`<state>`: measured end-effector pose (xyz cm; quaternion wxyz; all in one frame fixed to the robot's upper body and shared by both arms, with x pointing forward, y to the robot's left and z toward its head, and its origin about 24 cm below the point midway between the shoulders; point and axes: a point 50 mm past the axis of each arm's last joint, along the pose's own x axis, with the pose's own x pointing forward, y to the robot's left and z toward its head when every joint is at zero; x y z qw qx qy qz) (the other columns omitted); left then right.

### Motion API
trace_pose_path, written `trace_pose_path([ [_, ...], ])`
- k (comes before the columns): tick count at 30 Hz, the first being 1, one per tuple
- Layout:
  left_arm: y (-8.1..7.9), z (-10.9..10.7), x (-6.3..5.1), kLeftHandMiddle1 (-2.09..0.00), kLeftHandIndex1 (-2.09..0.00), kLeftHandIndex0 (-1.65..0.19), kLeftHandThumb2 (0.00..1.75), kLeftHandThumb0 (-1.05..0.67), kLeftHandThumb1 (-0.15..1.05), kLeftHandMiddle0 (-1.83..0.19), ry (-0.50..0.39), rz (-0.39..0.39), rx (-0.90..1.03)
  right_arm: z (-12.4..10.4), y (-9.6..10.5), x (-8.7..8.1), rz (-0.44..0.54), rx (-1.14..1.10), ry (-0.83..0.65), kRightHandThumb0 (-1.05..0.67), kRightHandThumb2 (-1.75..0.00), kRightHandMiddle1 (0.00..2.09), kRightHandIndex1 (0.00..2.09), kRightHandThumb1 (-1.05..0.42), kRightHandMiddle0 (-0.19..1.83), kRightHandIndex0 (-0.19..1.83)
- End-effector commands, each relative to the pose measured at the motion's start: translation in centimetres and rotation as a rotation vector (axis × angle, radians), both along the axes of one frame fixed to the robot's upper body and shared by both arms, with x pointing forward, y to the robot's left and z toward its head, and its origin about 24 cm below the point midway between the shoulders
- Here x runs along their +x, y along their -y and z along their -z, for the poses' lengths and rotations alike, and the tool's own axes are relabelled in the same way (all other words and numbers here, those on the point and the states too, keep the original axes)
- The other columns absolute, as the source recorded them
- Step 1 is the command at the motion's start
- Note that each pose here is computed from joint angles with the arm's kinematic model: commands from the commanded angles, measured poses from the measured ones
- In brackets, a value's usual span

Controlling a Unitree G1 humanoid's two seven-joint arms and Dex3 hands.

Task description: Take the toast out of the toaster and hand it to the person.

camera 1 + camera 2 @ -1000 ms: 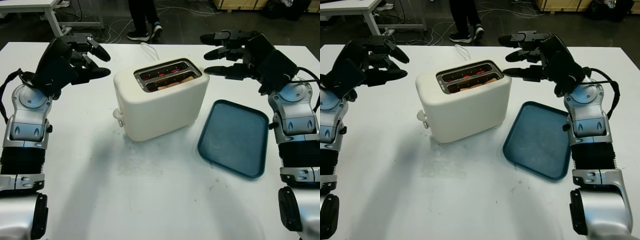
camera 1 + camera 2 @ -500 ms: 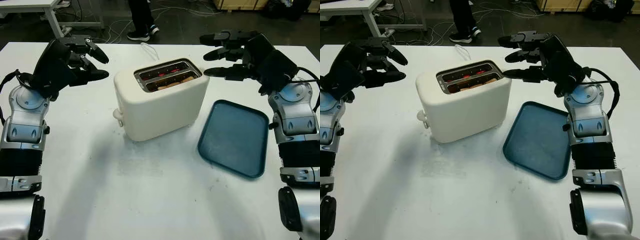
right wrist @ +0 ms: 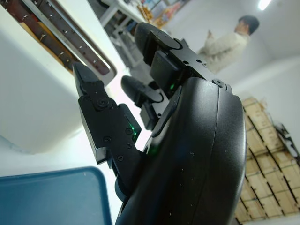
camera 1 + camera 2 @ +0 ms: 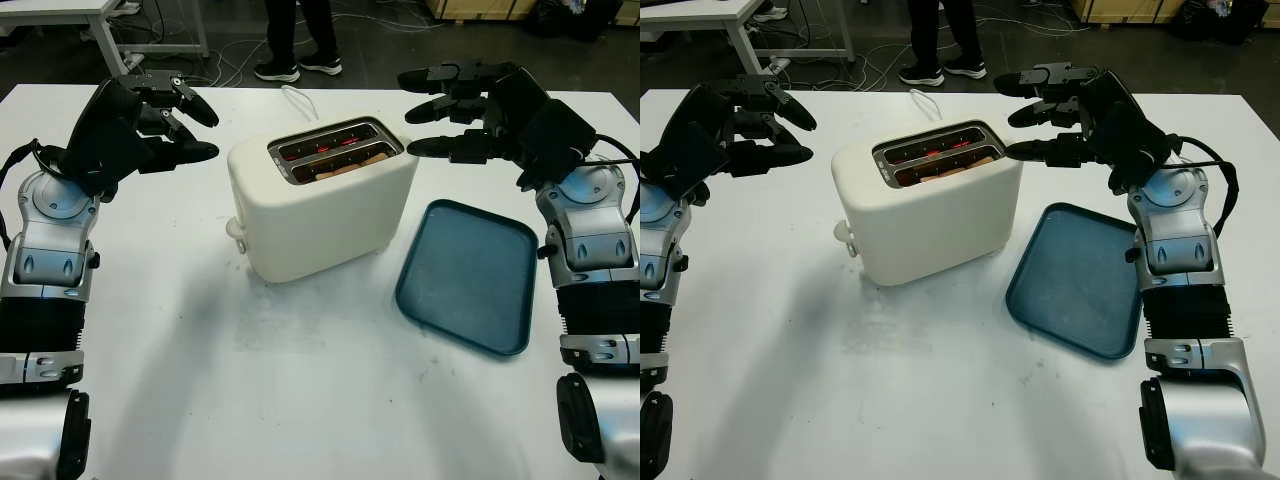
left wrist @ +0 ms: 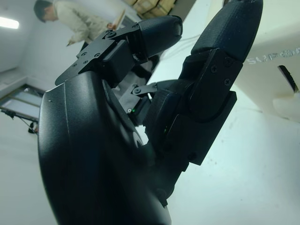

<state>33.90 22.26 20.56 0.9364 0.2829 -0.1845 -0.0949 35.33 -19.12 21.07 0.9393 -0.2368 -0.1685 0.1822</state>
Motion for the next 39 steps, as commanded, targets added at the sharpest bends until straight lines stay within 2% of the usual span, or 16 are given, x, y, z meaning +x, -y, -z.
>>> trace_pose_path([
  [1, -0.13, -0.30, -0.18, -1.07, -0.99, -0.77, 0.01, -1.05, 0.77, -0.85, 0.025, 0.008, 0.004, -0.35, -0.08, -0.10, 0.000, 0.019, 0.030, -0.05, 0.00, 0.03, 0.70, -0.67, 0.83, 0.63],
  [19, -0.23, -0.23, -0.26, -1.02, -0.91, -0.82, 0.01, -1.05, 0.79, -0.88, 0.023, 0.012, -0.002, -0.15, 0.06, -0.11, 0.000, 0.047, 0.018, -0.06, 0.00, 0.02, 0.74, -0.69, 0.83, 0.59],
  [28, -0.23, -0.21, -0.23, -1.01, -0.90, -0.82, 0.00, -1.05, 0.80, -0.88, 0.026, 0.016, -0.010, -0.24, 0.18, -0.14, 0.015, 0.027, 0.046, -0.20, 0.00, 0.04, 0.75, -0.68, 0.85, 0.61],
  [39, -0.22, -0.20, -0.24, -1.01, -0.90, -0.83, 0.00, -1.05, 0.78, -0.89, 0.022, 0.016, -0.030, -0.11, 0.28, -0.04, 0.010, 0.047, 0.039, -0.16, 0.00, 0.08, 0.76, -0.69, 0.94, 0.63],
])
